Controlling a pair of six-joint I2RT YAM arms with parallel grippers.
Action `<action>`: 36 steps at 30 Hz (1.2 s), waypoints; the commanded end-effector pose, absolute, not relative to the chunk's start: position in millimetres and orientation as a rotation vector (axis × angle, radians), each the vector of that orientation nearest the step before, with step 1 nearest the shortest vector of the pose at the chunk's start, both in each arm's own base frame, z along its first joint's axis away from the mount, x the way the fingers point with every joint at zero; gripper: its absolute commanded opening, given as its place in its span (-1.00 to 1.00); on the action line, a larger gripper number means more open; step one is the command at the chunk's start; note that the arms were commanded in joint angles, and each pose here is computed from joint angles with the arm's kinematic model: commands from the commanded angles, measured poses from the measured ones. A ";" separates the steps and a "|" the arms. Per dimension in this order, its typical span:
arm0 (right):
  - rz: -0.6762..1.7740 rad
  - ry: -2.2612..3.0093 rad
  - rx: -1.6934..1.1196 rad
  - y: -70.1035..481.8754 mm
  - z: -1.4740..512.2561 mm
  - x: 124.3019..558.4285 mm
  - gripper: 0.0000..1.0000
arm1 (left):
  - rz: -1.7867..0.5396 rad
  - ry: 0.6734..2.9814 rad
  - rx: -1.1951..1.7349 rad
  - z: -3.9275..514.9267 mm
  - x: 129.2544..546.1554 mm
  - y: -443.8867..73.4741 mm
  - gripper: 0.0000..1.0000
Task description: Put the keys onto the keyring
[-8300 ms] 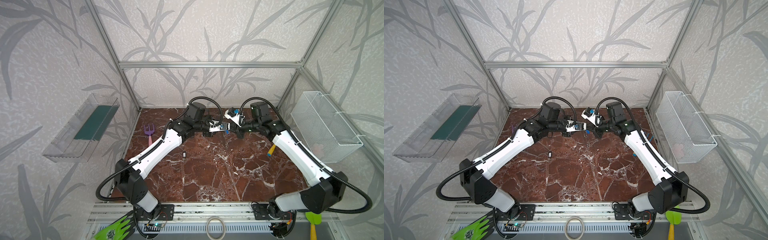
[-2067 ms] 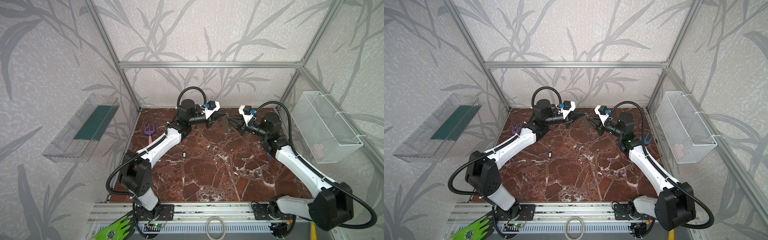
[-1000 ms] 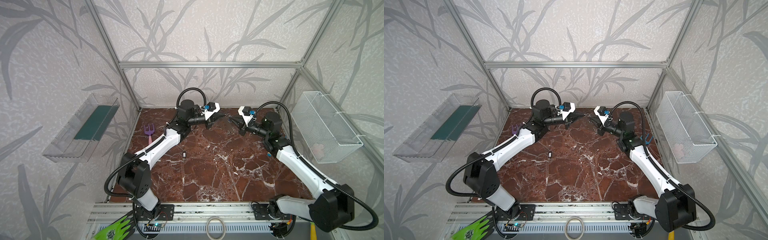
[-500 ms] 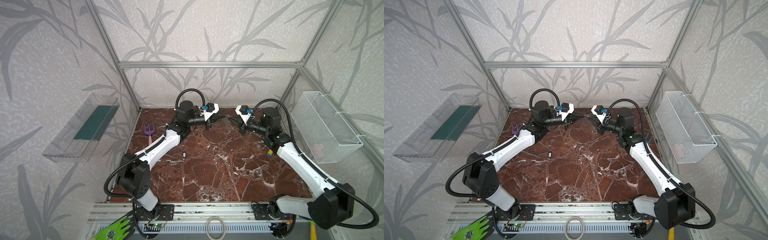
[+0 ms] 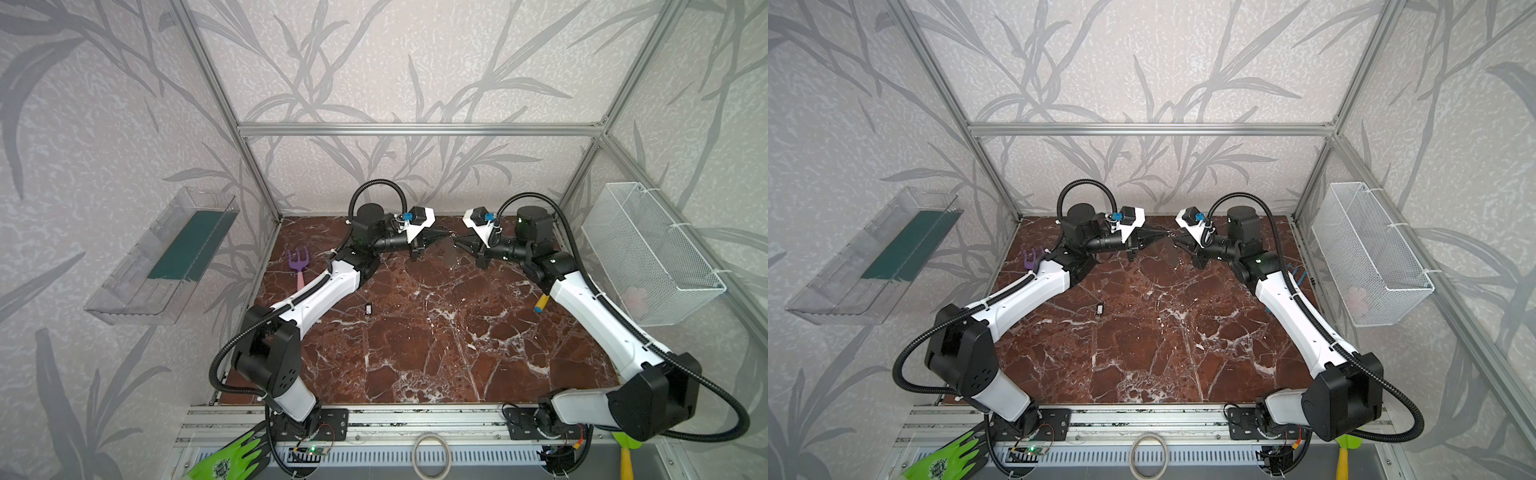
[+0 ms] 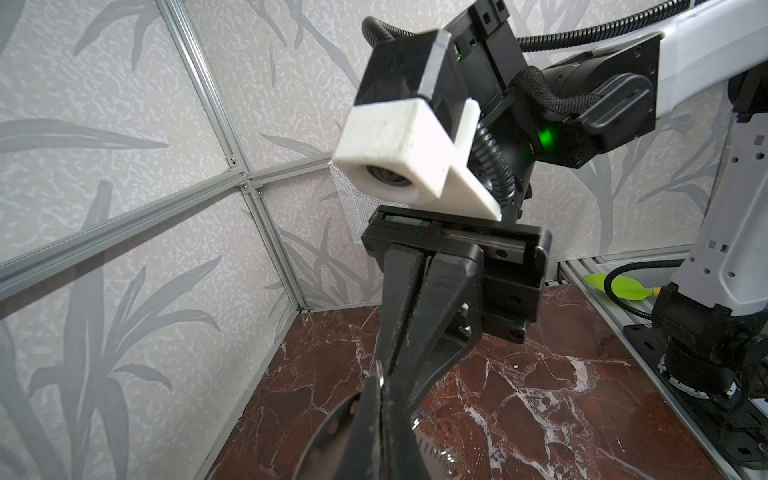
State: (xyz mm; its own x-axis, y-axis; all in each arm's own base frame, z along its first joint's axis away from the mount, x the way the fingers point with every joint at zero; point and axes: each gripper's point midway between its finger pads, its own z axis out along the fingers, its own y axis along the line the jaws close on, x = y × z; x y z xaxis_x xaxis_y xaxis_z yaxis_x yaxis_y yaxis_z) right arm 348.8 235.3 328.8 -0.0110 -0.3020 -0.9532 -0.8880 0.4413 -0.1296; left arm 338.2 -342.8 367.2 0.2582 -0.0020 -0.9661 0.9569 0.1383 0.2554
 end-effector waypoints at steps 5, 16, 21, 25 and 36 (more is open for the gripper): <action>0.682 1.672 -1.094 236.3 311.4 347.3 -0.99 | -0.891 0.914 1.201 406.4 319.8 -334.4 -1.00; 0.712 1.686 -1.079 241.2 321.5 349.7 -1.00 | -0.907 0.927 1.253 394.2 317.0 -339.2 -1.00; 0.656 1.705 -1.090 235.6 319.7 351.2 -0.93 | -0.902 0.963 1.303 381.0 315.2 -338.9 -1.00; 0.599 1.749 -1.124 227.5 313.2 350.9 -0.89 | -0.883 0.970 1.315 379.0 312.9 -335.2 -1.00; 0.555 1.699 -1.147 215.0 335.5 337.7 -0.85 | -0.820 1.016 1.326 366.4 315.0 -327.2 -1.00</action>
State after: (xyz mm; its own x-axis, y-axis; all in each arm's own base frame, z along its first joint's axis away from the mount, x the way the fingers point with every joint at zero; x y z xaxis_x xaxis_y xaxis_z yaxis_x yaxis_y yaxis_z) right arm 341.0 226.3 321.4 -0.0994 -0.4262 -0.8991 -0.8964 0.4307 -0.1051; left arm 327.8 -335.3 347.4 0.2957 0.0942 -0.9506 0.9471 0.1010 0.3046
